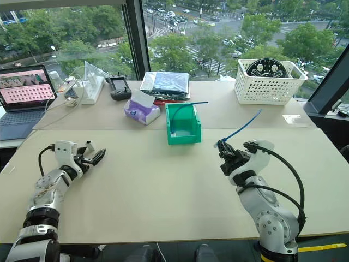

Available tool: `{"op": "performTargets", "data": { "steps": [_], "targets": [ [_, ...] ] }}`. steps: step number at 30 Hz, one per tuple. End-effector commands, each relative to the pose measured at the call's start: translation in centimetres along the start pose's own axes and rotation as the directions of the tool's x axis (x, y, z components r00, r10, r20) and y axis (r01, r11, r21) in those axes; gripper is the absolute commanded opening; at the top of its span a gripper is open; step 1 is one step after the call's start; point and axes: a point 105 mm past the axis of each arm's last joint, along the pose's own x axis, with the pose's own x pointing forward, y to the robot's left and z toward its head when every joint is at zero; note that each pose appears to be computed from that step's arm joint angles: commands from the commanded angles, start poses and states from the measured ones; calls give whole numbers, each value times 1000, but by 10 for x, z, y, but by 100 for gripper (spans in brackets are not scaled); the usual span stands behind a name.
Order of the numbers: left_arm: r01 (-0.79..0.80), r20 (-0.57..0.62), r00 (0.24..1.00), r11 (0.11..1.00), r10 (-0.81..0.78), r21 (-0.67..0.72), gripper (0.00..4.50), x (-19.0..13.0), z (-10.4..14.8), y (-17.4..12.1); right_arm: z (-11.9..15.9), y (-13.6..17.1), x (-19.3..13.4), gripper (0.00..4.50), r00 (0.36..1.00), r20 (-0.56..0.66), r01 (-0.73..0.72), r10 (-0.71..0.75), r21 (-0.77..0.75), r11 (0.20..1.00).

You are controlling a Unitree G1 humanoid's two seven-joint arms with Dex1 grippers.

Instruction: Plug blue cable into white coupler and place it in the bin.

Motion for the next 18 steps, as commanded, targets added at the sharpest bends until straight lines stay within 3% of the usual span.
{"op": "performTargets", "data": {
  "steps": [1, 4, 8, 12, 16, 18],
  "targets": [
    [-46, -51, 998, 999, 46, -1, 446, 6, -17, -2, 16, 7, -6, 0, 998, 52, -20, 21, -20, 1000],
    [-55, -67, 996, 998, 55, -4, 384, 8, -22, -3, 17, 7, -9, 0, 998, 53, -16, 18, -23, 1000],
    [-24, -77, 997, 999, 26, 20, 241, 9, -27, -10, 17, 6, -10, 0, 999, 52, -11, 13, -28, 1000],
    [66, -42, 997, 997, -64, 38, 73, 14, -14, -23, 18, 6, -10, 0, 999, 53, -11, 12, -31, 999],
    [247, -8, 969, 962, -248, 118, 61, 22, 8, -50, 18, 7, -10, 0, 998, 54, -14, 16, -40, 999],
    [409, -36, 911, 893, -410, 187, 61, 23, 15, -77, 18, 7, -11, 0, 998, 54, -12, 14, -46, 999]
  ]
}}
